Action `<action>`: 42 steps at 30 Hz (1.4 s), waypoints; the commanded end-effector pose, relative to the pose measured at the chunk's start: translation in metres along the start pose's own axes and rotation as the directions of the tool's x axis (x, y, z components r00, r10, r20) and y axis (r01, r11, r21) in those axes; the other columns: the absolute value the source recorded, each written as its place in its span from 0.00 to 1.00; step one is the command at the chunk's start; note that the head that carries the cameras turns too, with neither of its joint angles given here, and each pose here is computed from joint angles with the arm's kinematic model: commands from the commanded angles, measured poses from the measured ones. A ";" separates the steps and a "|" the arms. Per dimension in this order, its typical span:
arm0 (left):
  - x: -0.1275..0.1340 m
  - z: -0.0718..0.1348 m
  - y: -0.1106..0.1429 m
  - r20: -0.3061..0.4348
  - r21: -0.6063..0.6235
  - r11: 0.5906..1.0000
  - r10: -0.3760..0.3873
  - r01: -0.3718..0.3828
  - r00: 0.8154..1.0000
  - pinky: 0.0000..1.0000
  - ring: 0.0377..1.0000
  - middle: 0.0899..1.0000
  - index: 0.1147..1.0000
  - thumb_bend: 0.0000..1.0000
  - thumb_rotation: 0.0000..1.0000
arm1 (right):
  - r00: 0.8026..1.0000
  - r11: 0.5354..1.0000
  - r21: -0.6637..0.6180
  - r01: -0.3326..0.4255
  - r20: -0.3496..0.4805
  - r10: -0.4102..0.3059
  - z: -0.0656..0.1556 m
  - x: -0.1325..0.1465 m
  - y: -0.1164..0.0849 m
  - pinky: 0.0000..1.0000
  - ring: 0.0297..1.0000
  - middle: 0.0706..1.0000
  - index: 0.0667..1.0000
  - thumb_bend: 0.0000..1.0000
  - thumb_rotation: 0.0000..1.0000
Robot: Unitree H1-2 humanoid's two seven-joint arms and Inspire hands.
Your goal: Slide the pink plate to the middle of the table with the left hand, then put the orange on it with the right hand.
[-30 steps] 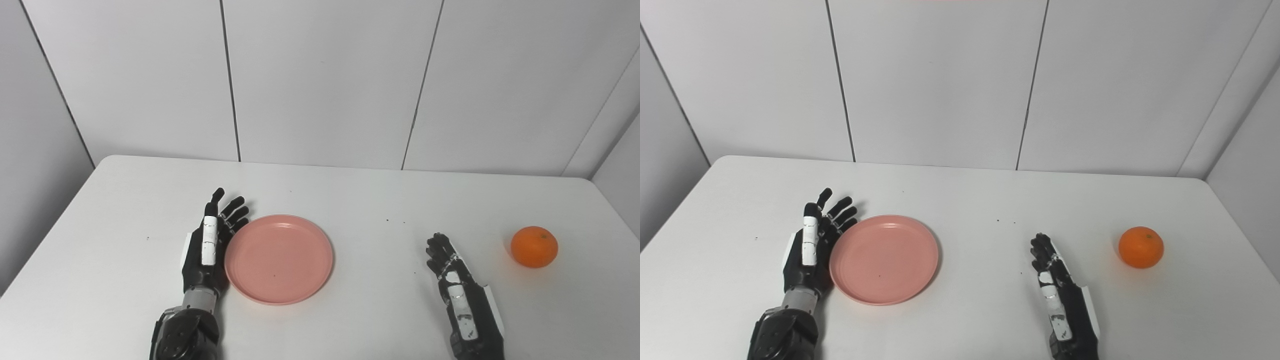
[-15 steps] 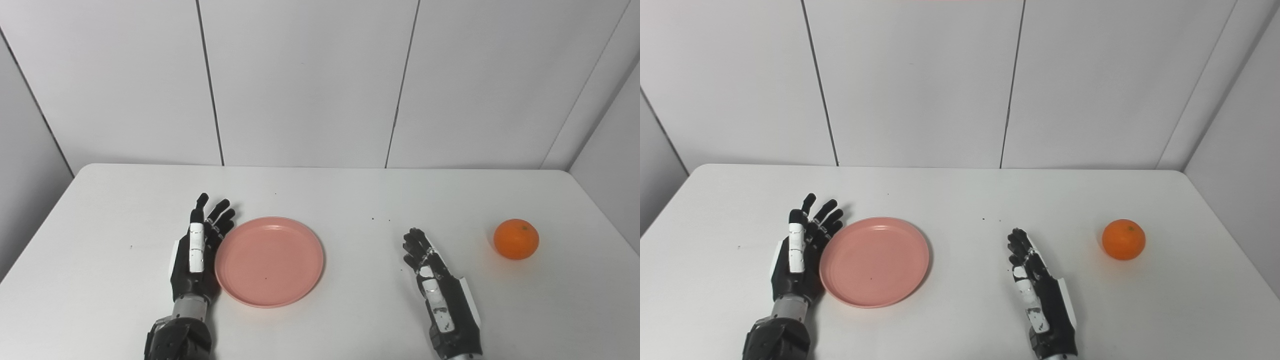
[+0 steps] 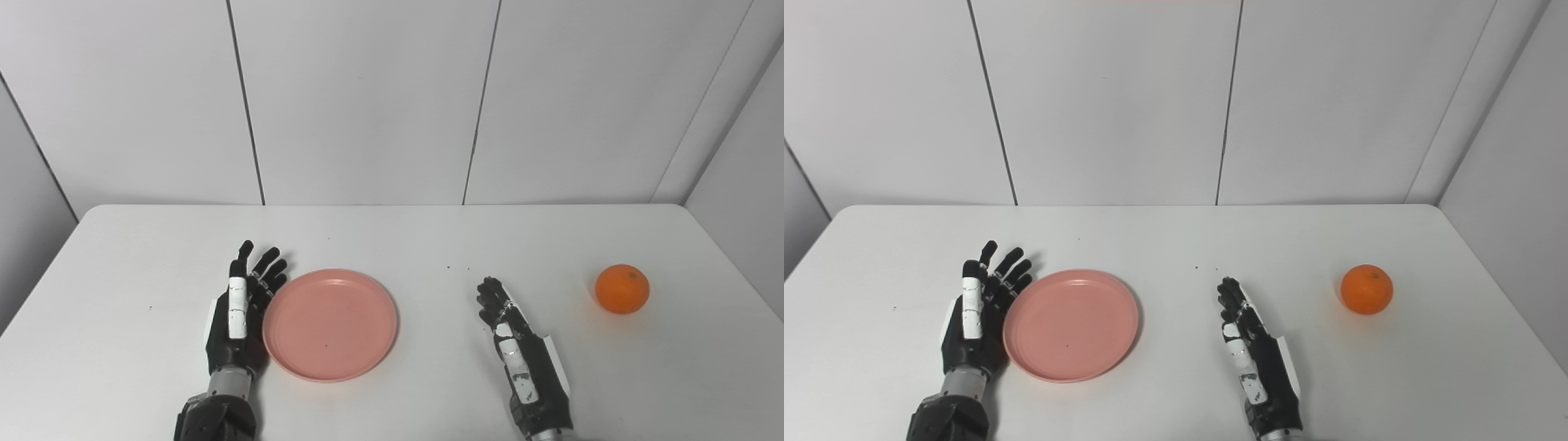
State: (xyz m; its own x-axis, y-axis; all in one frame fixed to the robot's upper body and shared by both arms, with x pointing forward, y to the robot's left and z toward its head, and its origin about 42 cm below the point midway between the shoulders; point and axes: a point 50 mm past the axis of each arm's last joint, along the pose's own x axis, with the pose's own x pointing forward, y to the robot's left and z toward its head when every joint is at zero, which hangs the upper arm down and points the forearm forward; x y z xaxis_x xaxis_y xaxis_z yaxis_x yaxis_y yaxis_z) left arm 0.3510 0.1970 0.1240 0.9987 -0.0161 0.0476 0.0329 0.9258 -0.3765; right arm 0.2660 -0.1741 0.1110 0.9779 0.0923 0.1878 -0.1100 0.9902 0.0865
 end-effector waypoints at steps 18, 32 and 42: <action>-0.008 0.000 -0.025 -0.041 -0.018 0.999 -0.046 0.045 0.998 0.85 0.84 0.84 0.93 0.90 0.81 | 0.991 0.999 0.035 0.020 -0.131 -0.015 -0.037 -0.031 0.011 0.96 0.93 0.91 0.90 0.86 0.87; -0.013 0.004 -0.034 -0.050 -0.014 0.997 -0.070 0.070 0.996 0.86 0.84 0.84 0.95 0.89 0.83 | 0.992 0.999 0.041 0.017 -0.125 -0.011 -0.035 -0.032 0.013 0.96 0.93 0.91 0.90 0.85 0.87; -0.014 0.001 -0.037 -0.069 -0.017 0.998 -0.068 0.067 0.995 0.88 0.85 0.85 0.95 0.89 0.82 | 0.992 0.999 0.042 0.013 -0.127 -0.008 -0.035 -0.032 0.015 0.97 0.94 0.91 0.90 0.85 0.87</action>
State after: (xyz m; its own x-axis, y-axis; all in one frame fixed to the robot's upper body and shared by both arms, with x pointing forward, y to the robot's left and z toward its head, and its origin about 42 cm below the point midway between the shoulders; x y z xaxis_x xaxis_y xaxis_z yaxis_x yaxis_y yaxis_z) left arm 0.3346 0.1697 0.1326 0.9959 -0.0901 0.0000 0.0831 0.9187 -0.3861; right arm 0.2658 -0.1668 0.1119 0.9760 0.1039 0.1913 -0.1221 0.9888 0.0859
